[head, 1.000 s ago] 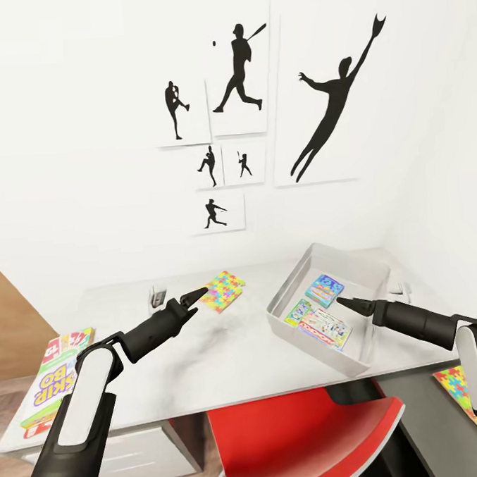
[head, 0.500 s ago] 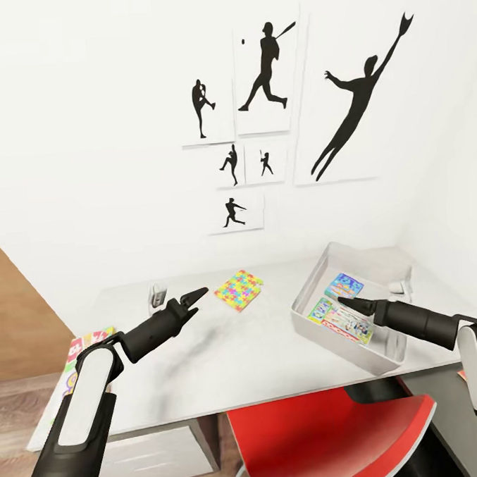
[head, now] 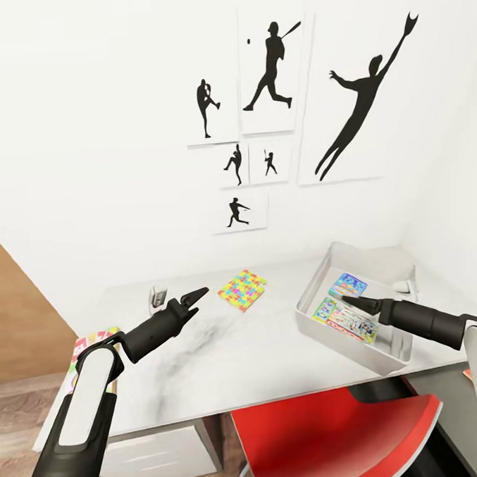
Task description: Put all the toys in the child's room - the three board games (two on the bed and one on the table), the two jigsaw puzzles on the table, and the tennis ball on the table - inside the toy box on the table in the child's room.
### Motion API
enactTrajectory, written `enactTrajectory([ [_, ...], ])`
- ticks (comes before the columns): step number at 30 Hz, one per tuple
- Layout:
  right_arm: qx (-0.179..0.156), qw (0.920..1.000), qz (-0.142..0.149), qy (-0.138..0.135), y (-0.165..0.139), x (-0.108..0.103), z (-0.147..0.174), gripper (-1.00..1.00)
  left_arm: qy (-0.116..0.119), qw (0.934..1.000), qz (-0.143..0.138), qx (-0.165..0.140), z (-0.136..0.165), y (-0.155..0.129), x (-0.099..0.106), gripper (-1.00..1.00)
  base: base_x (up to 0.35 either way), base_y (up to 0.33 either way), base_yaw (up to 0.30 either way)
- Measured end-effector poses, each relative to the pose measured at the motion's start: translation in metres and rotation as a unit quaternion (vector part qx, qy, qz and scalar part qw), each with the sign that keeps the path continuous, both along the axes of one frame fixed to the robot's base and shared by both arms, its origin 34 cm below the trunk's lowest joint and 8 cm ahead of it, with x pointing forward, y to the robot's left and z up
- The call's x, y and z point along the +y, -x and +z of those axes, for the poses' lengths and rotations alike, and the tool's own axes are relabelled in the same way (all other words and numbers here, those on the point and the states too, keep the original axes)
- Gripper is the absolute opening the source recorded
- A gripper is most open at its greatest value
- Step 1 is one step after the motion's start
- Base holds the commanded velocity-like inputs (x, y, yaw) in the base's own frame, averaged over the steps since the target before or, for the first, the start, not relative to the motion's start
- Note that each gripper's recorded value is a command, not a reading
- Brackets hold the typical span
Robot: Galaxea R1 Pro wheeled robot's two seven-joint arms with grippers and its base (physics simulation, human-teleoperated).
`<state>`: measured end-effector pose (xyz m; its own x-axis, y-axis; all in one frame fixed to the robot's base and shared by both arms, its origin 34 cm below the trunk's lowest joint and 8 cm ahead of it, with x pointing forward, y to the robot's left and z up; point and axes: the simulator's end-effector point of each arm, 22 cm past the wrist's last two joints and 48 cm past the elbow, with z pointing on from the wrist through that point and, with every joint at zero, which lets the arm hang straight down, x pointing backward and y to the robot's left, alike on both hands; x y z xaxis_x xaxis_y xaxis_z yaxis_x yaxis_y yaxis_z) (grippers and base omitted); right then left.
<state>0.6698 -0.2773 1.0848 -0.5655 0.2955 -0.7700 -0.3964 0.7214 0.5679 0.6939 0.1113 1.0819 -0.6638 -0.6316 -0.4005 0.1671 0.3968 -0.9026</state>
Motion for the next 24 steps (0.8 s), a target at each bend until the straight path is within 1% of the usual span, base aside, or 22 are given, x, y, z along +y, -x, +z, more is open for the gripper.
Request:
enactTrajectory([
  [6, -0.002, 1.0000, -0.003, 0.000, 0.000, -0.003, 0.002, 1.00, 0.000, 1.0000, 0.000, -0.001, 0.001, 0.000, 0.000, 1.00, 0.000, 0.008, -0.047],
  [24, -0.013, 0.9999, -0.005, -0.002, 0.002, -0.003, 0.014, 1.00, 0.000, 0.9999, -0.001, -0.011, 0.013, 0.003, -0.001, 1.00, 0.000, 0.002, -0.098],
])
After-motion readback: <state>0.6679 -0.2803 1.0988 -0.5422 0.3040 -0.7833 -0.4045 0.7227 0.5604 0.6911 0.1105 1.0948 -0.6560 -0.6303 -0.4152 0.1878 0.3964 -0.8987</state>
